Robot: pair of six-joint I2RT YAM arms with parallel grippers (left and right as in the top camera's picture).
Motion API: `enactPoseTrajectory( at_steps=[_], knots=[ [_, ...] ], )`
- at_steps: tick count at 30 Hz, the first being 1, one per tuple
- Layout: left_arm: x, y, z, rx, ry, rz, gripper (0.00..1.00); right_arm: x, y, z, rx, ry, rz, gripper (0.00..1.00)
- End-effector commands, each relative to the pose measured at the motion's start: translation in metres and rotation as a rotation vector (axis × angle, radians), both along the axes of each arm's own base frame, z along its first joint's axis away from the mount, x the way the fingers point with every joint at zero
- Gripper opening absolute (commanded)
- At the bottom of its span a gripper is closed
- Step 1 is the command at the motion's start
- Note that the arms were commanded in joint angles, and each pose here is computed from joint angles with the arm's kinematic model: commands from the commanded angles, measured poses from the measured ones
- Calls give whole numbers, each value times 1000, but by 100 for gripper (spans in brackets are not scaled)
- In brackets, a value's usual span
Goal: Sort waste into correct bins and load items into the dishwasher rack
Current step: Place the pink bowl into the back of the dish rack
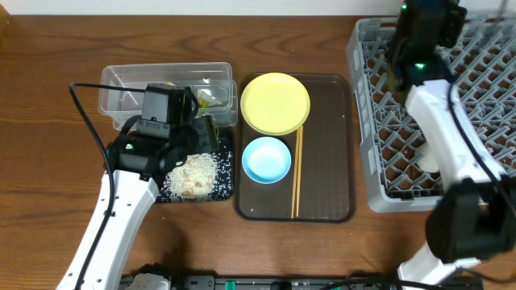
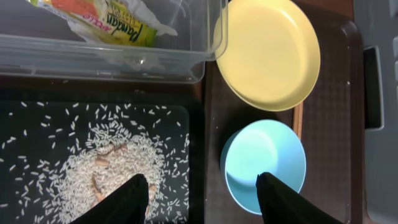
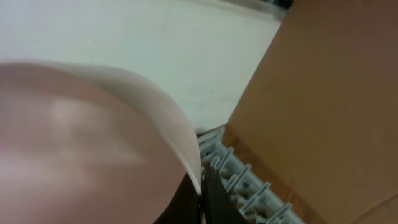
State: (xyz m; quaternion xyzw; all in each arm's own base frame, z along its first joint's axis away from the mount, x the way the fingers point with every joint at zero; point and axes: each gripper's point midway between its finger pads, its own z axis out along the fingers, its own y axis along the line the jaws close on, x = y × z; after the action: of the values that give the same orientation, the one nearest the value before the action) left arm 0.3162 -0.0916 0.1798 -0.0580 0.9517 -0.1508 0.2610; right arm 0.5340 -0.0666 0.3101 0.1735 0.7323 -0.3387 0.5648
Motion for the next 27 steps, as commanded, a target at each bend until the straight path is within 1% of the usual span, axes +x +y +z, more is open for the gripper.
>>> enactPoseTrajectory(
  at_steps=[1,4,8,14,21,25,27],
  knots=[
    [3,3,5,18,-19,-5,59,6,-13,-27,-117,115,-76,1],
    [3,3,5,18,-19,-5,59,18,-11,-56,-131,149,-81,1],
    [3,3,5,18,-18,-5,59,18,-16,-87,-155,193,-159,1],
    [3,3,5,16,-17,-2,59,27,-1,-126,-170,258,-129,1],
    [3,3,5,16,-18,-2,59,27,21,-141,-171,295,-91,1],
    [3,3,5,17,-18,-2,59,21,30,-154,-193,379,-68,1],
    [3,3,5,16,-18,-2,59,15,33,-163,-177,409,-69,1]
  ],
)
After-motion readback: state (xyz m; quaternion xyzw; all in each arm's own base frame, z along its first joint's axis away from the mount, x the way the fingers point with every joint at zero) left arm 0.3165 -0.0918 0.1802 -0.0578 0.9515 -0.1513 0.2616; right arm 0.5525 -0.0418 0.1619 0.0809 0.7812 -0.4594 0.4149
